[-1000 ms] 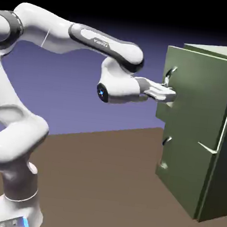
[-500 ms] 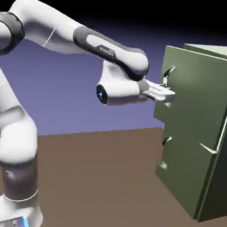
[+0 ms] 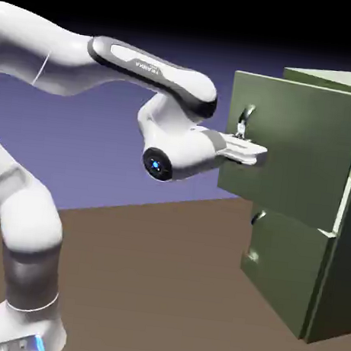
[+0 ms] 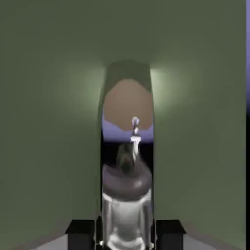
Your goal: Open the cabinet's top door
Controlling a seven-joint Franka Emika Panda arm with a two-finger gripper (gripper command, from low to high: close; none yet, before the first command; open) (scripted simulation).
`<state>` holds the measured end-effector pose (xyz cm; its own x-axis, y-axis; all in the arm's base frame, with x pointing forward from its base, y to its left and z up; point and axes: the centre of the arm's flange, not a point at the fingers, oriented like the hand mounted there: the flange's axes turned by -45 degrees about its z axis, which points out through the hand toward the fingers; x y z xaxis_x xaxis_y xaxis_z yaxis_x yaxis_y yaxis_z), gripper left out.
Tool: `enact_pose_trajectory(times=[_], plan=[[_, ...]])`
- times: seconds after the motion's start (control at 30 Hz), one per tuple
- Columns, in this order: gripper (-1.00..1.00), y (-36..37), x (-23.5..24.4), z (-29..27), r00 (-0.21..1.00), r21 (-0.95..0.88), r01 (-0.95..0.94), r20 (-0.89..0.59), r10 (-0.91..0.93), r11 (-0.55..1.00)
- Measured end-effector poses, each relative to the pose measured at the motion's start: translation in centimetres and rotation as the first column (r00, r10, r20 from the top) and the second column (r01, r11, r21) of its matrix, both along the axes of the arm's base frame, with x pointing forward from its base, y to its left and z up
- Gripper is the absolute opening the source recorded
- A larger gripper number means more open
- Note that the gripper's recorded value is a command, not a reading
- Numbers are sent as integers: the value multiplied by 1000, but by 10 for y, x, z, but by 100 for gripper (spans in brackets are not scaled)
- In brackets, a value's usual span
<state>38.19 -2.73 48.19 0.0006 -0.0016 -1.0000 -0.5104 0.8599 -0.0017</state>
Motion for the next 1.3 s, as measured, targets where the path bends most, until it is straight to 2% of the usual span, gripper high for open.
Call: enact_pose_trajectory(times=[0.5,0.93,1.3], plan=[[-100,-90,-32,0,945,2,-327,0,327,945],[-100,-183,-32,0,791,2,-612,0,612,791],[-100,-237,-17,0,650,1,-760,0,760,650]])
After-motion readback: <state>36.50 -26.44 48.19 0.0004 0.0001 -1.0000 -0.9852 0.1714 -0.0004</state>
